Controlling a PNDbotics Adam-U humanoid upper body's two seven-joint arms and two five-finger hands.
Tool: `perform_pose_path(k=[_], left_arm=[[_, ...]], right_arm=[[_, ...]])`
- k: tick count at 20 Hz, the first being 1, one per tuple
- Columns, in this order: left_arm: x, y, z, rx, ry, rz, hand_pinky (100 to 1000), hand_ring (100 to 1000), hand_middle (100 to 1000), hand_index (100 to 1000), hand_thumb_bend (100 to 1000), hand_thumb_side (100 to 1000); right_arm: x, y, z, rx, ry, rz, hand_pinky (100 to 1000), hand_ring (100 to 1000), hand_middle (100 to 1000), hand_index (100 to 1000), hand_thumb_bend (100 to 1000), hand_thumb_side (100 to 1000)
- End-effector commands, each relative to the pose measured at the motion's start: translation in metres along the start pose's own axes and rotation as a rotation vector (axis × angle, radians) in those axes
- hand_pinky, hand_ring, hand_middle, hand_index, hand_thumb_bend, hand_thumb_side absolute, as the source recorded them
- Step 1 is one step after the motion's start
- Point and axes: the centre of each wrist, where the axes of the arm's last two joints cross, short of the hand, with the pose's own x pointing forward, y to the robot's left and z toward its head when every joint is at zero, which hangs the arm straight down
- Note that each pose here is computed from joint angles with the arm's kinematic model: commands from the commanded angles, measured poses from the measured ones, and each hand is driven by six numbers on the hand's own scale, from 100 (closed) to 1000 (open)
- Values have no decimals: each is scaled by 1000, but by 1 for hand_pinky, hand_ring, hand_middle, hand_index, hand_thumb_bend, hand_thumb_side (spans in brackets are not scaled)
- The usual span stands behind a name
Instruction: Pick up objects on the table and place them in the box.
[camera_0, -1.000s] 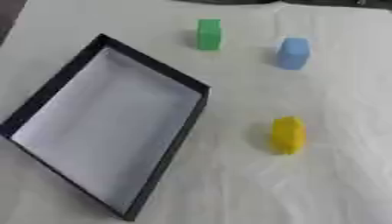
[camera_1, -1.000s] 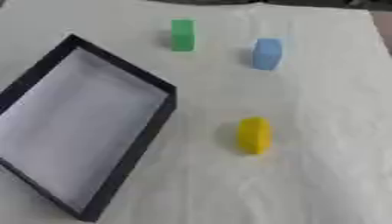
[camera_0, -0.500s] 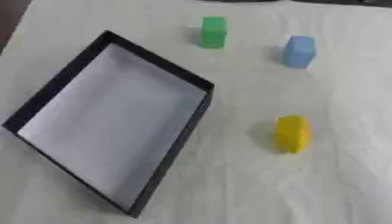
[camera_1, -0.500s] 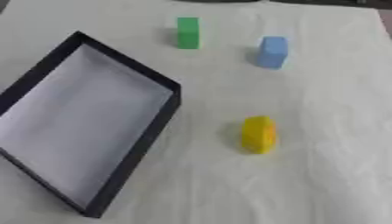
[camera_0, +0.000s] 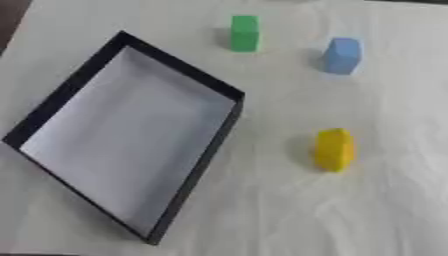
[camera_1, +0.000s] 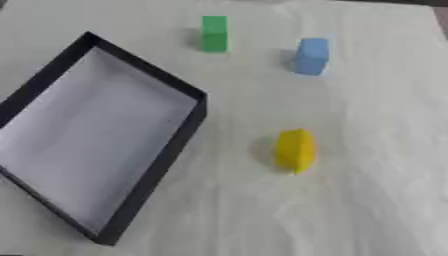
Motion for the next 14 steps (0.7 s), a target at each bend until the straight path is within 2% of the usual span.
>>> perform_pose_path(k=[1, 7, 10, 12, 14], left_arm=[[10, 3, -4, -21, -32, -26, 872, 783, 841, 860, 292, 672], [9, 2, -5, -38, -25, -34, 871, 783, 839, 858, 290, 673], [10, 1, -6, -49, -27, -37, 870, 782, 838, 857, 287, 672], [10, 0, -6, -54, -27, -35, 870, 782, 838, 857, 288, 674], [10, -1, -6, -58, -25, -33, 870, 782, 838, 857, 288, 675]], right_arm=[[11, -17, -14, 51, 0, 116, 999, 991, 951, 945, 100, 417], [-1, -45, -33, 115, 165, 246, 994, 982, 941, 940, 100, 415], [-6, -61, -43, 137, 254, 345, 980, 969, 927, 930, 100, 340], [-6, -73, -54, 145, 297, 414, 977, 968, 925, 929, 100, 331], [-1, -85, -68, 151, 326, 461, 972, 966, 924, 927, 100, 264]])
